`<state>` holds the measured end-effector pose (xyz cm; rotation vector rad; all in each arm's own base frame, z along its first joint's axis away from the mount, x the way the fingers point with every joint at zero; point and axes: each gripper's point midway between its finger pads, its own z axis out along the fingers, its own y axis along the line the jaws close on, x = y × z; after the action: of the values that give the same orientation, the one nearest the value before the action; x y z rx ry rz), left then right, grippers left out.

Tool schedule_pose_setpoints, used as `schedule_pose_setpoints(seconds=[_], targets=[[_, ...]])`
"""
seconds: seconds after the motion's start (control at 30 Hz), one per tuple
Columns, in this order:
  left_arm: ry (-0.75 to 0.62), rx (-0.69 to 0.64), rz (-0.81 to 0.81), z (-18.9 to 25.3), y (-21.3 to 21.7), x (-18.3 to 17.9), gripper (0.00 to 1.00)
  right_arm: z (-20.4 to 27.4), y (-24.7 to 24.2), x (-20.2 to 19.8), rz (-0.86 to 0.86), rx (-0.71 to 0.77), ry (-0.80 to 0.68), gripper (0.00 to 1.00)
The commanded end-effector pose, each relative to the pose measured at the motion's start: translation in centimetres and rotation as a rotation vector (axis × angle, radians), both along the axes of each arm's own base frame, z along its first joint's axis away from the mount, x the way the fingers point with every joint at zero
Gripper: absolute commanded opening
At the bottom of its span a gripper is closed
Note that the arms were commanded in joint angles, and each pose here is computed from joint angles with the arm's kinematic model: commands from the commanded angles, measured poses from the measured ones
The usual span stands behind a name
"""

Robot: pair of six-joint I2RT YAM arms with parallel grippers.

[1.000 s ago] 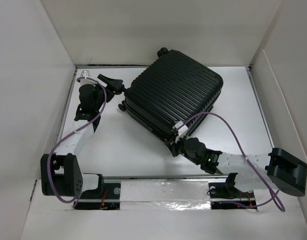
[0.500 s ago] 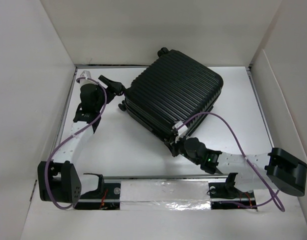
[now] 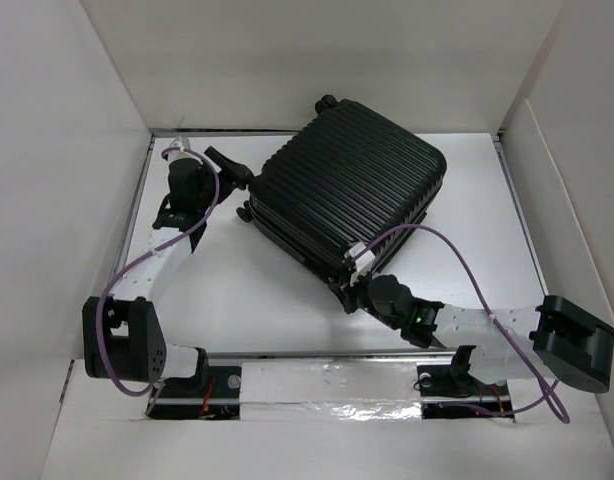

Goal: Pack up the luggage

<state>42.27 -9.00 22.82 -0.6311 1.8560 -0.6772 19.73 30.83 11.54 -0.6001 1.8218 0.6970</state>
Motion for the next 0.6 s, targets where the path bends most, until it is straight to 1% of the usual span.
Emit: schedule_pose_setpoints(seconds=[0.0,0.2,0.57], targets=[[-0.063,-0.017,-0.027,2.1,-0.7,1.2,0.69,2.2,3.1,-2.9,0.176,0.118,0.038,0.0],[-0.093,-0.047,-0.051,2.8,-2.1,2.5,0.68,1.9,2.9,-2.9,0.173,0.112,0.041,0.0],[-0.079,-0.098,-0.072,1.5,-3.4,4.6,0.65,1.7,3.1,-3.0,0.179,0.108,0.045,0.0]])
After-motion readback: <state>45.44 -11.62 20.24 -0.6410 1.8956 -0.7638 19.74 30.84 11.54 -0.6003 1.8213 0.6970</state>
